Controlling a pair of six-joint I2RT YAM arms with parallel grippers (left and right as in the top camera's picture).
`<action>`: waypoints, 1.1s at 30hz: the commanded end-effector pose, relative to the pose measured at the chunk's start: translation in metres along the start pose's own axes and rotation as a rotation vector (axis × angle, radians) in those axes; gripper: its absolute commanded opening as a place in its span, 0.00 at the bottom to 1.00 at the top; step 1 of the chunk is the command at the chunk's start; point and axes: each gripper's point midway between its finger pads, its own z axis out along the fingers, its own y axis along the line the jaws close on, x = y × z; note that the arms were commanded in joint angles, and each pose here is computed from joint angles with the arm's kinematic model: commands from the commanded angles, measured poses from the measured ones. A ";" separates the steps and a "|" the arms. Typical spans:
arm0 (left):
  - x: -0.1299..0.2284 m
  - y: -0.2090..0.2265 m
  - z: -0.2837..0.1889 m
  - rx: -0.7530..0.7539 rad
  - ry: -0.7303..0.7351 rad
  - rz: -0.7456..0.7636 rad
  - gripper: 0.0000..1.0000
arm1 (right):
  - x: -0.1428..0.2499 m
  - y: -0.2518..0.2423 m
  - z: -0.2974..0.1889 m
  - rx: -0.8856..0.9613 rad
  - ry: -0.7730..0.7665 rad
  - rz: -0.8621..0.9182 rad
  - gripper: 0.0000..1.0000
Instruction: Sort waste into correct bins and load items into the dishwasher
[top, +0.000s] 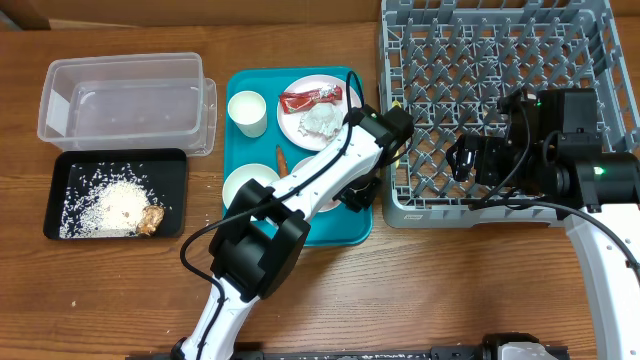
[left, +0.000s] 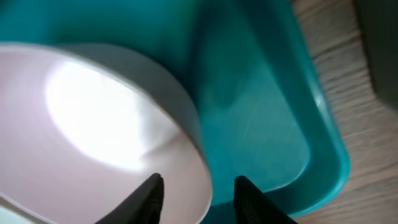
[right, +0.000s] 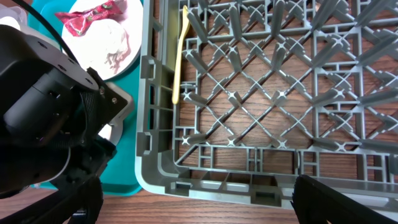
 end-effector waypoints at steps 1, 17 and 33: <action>-0.012 0.004 -0.015 0.005 -0.039 -0.056 0.42 | -0.010 0.004 -0.006 -0.003 -0.028 -0.012 1.00; -0.126 0.103 -0.117 0.080 -0.544 -0.044 1.00 | -0.010 0.004 -0.006 -0.003 -0.028 -0.012 1.00; -0.157 0.106 0.013 0.208 -0.409 0.196 0.96 | -0.012 0.004 -0.006 -0.004 -0.038 -0.014 1.00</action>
